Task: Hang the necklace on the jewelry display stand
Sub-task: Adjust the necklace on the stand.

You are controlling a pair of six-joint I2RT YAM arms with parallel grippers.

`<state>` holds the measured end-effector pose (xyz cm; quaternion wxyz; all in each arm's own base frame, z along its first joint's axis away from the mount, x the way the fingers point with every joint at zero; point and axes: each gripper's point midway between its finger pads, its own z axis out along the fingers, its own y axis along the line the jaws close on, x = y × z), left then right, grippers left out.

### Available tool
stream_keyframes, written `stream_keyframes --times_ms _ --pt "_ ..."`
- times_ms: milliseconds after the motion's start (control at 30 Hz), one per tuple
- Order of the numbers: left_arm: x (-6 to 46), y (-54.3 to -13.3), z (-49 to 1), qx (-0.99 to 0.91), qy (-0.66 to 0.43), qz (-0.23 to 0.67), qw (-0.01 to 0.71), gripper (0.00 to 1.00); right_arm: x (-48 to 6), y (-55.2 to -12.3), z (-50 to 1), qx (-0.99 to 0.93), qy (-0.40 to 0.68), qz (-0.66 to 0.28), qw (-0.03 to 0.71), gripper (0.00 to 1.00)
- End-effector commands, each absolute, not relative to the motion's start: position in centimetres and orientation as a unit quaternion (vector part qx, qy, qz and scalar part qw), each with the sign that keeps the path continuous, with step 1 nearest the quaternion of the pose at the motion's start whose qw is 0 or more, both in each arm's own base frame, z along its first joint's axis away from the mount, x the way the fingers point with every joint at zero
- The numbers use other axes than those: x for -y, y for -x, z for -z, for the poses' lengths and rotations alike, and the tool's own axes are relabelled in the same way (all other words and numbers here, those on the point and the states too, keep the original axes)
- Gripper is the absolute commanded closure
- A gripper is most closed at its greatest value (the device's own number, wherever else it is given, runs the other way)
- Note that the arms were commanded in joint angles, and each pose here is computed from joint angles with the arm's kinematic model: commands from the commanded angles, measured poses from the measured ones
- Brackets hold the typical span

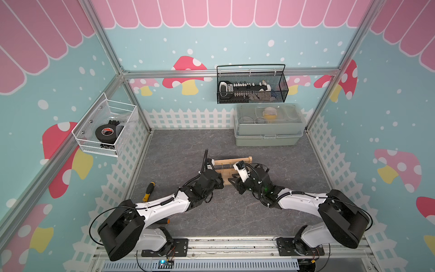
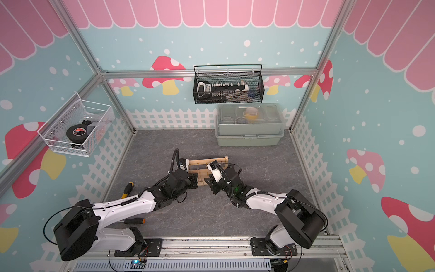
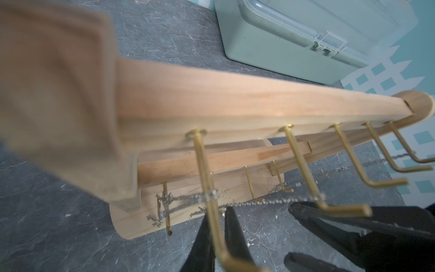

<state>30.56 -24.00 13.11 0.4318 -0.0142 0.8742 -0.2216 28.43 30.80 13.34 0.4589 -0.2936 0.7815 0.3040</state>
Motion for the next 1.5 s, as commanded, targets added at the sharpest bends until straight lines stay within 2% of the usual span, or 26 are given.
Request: stream_keyframes --times_ms 0,467,833,1167,1467 --pt "23.7 -30.2 -13.4 -0.873 0.012 0.225 0.433 0.88 -30.9 -28.4 -14.1 -0.776 0.296 -0.304 0.466 0.67" --pt "23.1 -28.7 -14.6 -0.866 0.014 0.242 0.438 0.88 -31.0 -28.5 -14.3 -0.775 0.299 -0.304 0.467 0.67" --pt "20.6 -27.0 -14.0 -0.878 0.019 0.210 0.430 0.87 -31.2 -28.1 -14.7 -0.774 0.309 -0.305 0.461 0.66" --pt "19.3 -28.3 -12.6 -0.881 0.033 0.214 0.422 0.85 -32.0 -27.8 -14.7 -0.771 0.319 -0.308 0.457 0.66" --pt "20.3 -29.2 -13.4 -0.864 0.019 0.263 0.428 0.84 -32.3 -28.0 -14.2 -0.773 0.323 -0.304 0.453 0.66"
